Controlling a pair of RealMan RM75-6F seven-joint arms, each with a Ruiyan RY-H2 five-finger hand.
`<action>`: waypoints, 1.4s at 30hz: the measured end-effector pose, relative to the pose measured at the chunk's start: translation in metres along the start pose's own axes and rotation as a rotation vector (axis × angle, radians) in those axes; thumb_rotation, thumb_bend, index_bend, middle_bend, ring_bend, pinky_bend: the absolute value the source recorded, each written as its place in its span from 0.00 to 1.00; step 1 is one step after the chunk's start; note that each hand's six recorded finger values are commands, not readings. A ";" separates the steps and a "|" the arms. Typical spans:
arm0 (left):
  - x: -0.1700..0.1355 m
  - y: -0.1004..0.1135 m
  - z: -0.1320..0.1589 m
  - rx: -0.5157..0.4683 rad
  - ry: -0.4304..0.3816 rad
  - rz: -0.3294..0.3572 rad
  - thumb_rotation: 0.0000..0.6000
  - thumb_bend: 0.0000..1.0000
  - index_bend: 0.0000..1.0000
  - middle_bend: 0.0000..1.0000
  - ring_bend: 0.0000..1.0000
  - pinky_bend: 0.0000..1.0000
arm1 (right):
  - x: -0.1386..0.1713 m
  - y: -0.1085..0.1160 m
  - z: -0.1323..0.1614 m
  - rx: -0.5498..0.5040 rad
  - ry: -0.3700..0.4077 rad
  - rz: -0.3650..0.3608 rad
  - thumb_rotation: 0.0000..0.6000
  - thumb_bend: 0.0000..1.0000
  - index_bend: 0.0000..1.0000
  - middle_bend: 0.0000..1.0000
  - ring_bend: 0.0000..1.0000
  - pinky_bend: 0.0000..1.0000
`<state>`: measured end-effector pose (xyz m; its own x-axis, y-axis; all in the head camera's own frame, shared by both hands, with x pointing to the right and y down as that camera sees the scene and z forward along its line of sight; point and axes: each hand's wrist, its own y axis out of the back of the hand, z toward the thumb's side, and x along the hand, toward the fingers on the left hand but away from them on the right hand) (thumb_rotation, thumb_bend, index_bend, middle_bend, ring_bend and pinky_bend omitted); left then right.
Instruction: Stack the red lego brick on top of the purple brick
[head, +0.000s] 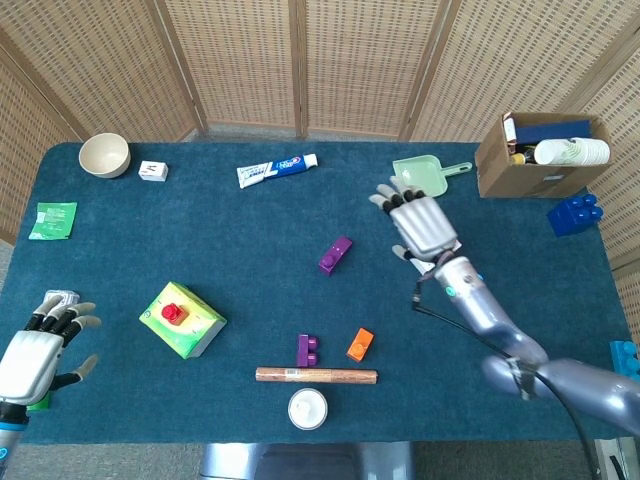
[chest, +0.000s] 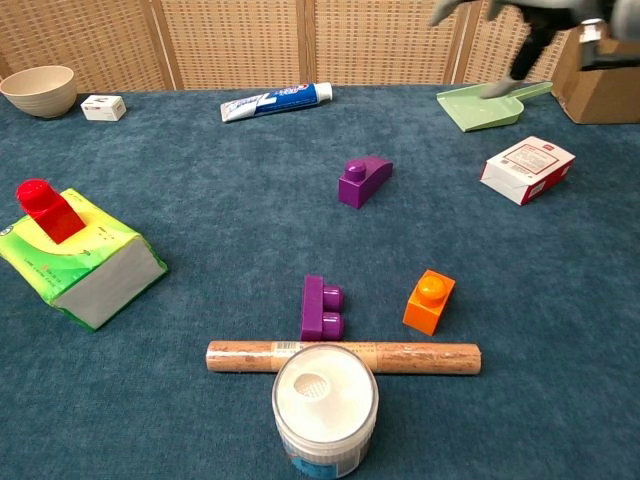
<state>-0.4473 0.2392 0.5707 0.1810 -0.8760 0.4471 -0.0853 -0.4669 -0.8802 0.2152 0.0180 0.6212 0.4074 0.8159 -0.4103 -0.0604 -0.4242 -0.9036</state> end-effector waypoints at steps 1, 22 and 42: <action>0.000 0.001 0.001 0.002 -0.003 0.002 1.00 0.33 0.32 0.25 0.24 0.11 | 0.008 0.002 -0.005 -0.005 -0.011 -0.011 1.00 0.20 0.18 0.15 0.04 0.23; 0.016 0.019 0.019 0.071 -0.075 0.004 1.00 0.33 0.28 0.21 0.20 0.09 | 0.180 -0.021 -0.076 -0.054 -0.251 -0.081 1.00 0.20 0.27 0.18 0.06 0.23; 0.078 0.014 0.047 0.093 -0.255 -0.156 0.80 0.33 0.26 0.14 0.11 0.04 | 0.218 -0.021 -0.093 -0.084 -0.337 -0.114 1.00 0.20 0.27 0.18 0.06 0.23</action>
<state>-0.3883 0.1695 0.5856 0.4259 -0.7304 0.5340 0.0509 -0.5699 -0.8201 0.3895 0.1683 0.5627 0.0829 0.9375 -0.3381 0.0488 -0.3427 -0.9382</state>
